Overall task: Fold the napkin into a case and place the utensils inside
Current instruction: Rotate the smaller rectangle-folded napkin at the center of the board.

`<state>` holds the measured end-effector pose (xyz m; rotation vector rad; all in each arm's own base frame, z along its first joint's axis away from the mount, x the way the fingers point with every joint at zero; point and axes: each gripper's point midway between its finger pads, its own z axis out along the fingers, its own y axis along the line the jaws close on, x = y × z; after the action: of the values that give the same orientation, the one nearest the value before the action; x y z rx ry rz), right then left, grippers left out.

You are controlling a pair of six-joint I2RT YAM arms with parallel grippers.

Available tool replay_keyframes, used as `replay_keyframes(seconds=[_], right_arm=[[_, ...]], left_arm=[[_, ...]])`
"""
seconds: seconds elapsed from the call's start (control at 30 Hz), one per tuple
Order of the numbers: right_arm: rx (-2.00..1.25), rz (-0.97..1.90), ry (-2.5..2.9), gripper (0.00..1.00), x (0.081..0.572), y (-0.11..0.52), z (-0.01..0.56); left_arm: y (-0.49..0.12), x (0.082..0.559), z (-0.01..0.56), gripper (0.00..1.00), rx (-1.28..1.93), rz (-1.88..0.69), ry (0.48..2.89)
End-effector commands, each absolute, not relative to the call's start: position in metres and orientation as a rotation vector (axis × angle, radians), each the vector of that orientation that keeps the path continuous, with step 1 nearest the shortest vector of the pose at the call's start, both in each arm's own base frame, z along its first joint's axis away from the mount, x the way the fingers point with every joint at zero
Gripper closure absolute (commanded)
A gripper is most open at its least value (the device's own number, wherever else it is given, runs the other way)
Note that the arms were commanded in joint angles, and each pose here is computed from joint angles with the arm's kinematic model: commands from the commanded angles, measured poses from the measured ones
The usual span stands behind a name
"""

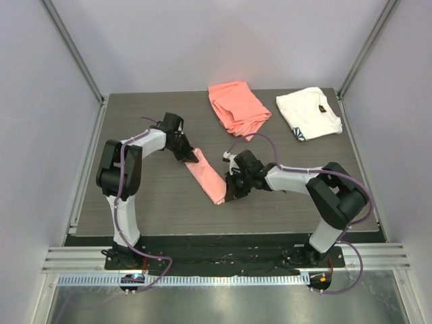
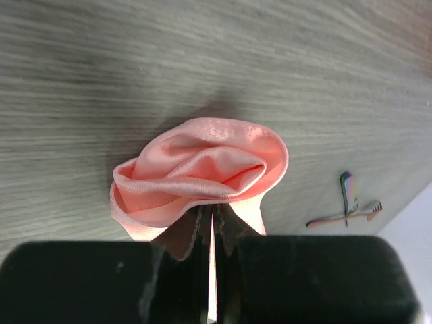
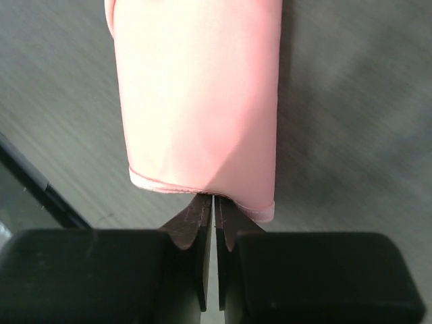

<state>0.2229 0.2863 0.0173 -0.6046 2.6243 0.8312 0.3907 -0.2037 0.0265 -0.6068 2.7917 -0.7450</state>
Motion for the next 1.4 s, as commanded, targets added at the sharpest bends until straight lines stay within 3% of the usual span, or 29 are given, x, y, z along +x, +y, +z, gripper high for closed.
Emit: replay_keyframes(seconds=[0.0,0.3,0.4,0.43,0.53,0.63,0.97,1.13,1.37], right_arm=[[-0.63,0.622,2.484,0.88,0.287,0.285,0.023],[-0.464,0.31,2.444,0.87,0.416,0.239,0.027],[-0.471,0.263,2.434,0.84,0.435,0.237,0.044],[-0.455,0.221,2.423,0.76,0.44,0.232,0.049],[-0.442,0.25,2.418,0.63,0.44,0.236,0.067],[-0.432,0.368,2.439,0.59,0.426,0.248,0.078],[-0.418,1.081,2.362,0.63,0.361,0.337,0.095],[-0.414,1.195,2.344,0.71,0.361,0.354,0.101],[-0.402,1.196,2.298,0.71,0.385,0.362,0.109]], left_arm=[[-0.188,0.4,0.031,0.93,-0.654,-0.646,2.724],[-0.174,0.401,0.086,0.8,-0.65,-0.615,2.624],[-0.177,0.407,0.109,0.75,-0.599,-0.652,2.628],[-0.177,0.409,0.109,0.75,-0.599,-0.66,2.641],[-0.171,0.414,0.112,0.82,-0.608,-0.647,2.646],[-0.163,0.412,0.102,0.87,-0.643,-0.644,2.654],[-0.124,0.405,0.085,0.94,-0.711,-0.61,2.67],[-0.109,0.402,0.071,0.95,-0.752,-0.562,2.696],[-0.095,0.399,0.052,0.95,-0.78,-0.5,2.732]])
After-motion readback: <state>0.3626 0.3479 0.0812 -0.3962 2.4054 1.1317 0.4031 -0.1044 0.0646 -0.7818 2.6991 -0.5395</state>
